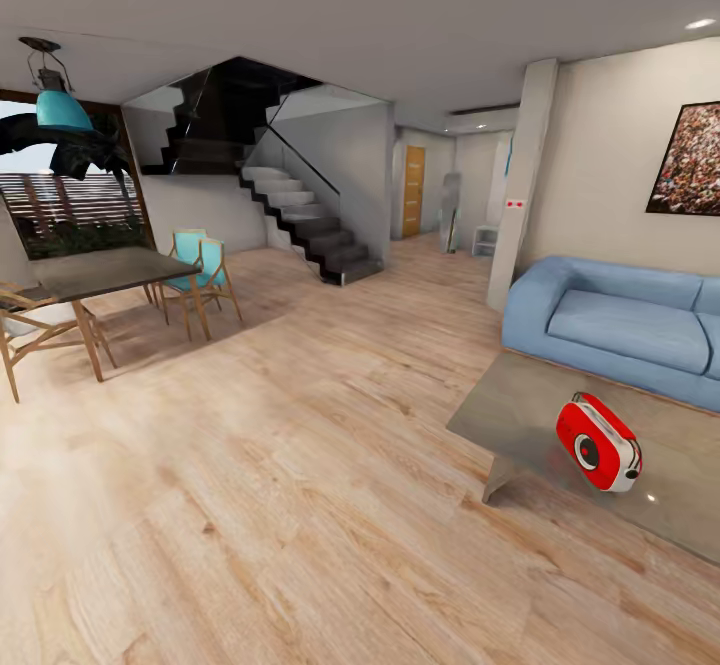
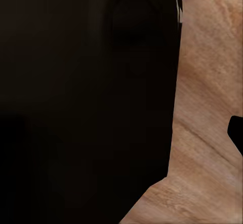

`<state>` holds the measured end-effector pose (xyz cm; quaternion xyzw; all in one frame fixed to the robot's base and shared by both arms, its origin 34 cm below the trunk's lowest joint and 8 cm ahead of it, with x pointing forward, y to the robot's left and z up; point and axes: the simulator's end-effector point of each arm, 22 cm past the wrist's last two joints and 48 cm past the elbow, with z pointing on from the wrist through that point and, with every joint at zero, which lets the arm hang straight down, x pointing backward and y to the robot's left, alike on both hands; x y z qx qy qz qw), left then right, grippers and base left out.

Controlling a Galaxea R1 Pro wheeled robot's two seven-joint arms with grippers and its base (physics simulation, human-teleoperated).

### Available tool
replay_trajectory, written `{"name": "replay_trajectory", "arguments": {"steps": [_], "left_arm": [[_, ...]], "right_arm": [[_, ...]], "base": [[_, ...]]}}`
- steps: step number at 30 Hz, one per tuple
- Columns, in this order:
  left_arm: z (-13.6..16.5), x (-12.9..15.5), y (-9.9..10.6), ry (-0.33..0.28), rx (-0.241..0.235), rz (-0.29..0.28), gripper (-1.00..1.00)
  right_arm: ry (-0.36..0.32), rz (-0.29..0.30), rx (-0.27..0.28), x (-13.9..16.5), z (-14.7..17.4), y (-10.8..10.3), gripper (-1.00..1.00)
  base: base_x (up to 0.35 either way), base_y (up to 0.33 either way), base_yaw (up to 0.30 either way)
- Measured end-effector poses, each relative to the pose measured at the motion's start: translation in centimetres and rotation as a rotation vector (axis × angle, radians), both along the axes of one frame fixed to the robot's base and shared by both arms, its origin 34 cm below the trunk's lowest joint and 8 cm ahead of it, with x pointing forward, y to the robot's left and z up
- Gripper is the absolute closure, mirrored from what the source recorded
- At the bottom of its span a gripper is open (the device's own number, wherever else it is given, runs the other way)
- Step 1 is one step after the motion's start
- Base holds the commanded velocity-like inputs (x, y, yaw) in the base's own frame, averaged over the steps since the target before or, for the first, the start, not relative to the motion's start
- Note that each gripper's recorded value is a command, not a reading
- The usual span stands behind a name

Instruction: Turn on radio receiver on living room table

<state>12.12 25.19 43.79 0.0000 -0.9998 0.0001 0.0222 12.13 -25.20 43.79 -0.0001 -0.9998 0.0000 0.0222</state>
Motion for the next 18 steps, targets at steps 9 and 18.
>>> {"name": "replay_trajectory", "arguments": {"steps": [9, 18], "left_arm": [[0.4, -3.8, -4.0, 0.043, -0.052, 0.004, -1.0], [0.8, -6.5, -6.5, 0.078, -0.083, 0.01, -1.0]], "right_arm": [[-0.034, -0.002, 0.049, 2.4, 0.0, 3.9, -1.0], [-0.036, -0.003, 0.052, 2.5, 0.0, 4.2, -1.0]], "base": [[0.0, 0.0, 0.0], [0.0, 0.0, 0.0]]}}
